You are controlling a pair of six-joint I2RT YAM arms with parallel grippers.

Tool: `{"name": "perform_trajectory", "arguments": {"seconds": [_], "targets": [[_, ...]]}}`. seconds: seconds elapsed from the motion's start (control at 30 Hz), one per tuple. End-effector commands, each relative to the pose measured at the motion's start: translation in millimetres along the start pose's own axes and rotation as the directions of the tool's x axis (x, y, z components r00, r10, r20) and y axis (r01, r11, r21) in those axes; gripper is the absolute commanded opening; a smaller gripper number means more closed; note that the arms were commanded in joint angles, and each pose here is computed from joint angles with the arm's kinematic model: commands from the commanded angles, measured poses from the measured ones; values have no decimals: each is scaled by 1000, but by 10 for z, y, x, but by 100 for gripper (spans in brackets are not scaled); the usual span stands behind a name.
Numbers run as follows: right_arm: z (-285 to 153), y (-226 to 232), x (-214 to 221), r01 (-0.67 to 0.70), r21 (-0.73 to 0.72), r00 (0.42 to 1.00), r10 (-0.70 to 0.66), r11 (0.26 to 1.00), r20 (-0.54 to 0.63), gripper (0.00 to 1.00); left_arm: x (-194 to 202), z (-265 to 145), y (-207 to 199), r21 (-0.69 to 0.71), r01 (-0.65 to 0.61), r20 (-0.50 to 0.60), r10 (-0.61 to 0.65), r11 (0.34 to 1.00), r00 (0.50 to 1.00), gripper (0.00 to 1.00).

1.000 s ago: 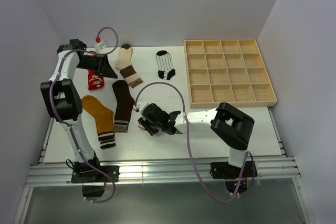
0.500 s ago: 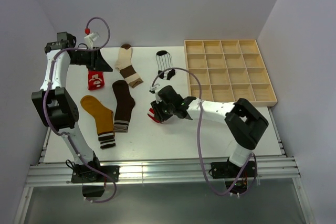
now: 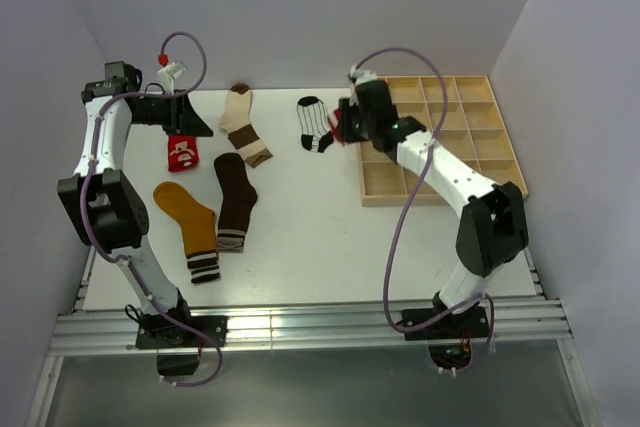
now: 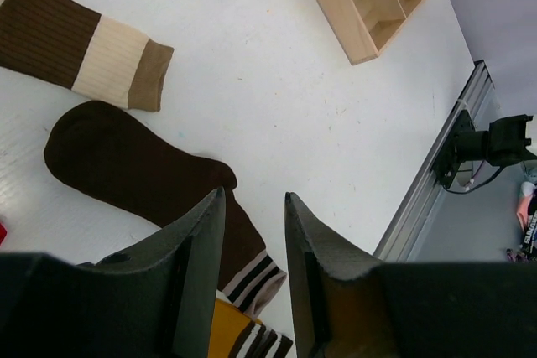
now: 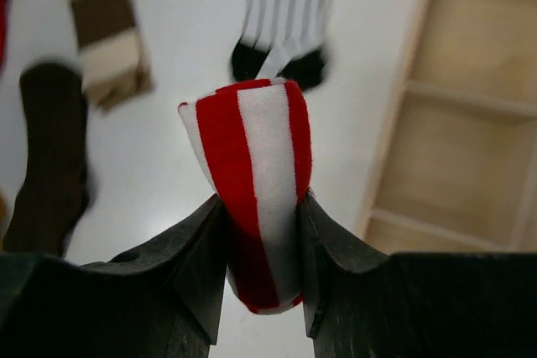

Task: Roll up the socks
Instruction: Place the sock in the storage box.

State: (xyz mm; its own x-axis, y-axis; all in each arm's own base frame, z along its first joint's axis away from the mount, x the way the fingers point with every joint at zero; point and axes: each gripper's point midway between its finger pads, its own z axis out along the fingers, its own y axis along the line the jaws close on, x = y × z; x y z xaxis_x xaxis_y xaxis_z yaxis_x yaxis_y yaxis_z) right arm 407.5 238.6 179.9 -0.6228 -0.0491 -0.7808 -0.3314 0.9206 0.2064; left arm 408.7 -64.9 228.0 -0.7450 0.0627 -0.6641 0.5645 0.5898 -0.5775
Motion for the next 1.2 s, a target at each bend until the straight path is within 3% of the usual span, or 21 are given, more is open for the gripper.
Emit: {"name": "perform_trajectory", "arguments": {"seconds": [0.0,0.07,0.27,0.53,0.87,1.17], "targets": [[1,-539,-602,-62,193,993,41,979,109,0,-168,-165,-237,-6,-61,60,61,998,996,39],[166,-897,-630,-57,321,995,28,945,95,0,-186,-178,-246,-19,-75,65,76,997,995,39],[544,-1396,-933,-31,518,996,-16,855,87,0,-155,-195,-221,-54,-87,72,90,995,993,39],[686,-1927,-1046,17,740,996,-79,672,49,0,-73,-174,-126,-83,-91,48,95,992,994,39],[917,-2136,-717,171,781,984,-147,601,-102,0,-68,-188,-139,-80,-107,36,110,991,993,39],[1180,-2137,-585,228,733,973,-163,640,-161,0,-63,-182,-160,-58,-103,37,105,993,994,38]]}}
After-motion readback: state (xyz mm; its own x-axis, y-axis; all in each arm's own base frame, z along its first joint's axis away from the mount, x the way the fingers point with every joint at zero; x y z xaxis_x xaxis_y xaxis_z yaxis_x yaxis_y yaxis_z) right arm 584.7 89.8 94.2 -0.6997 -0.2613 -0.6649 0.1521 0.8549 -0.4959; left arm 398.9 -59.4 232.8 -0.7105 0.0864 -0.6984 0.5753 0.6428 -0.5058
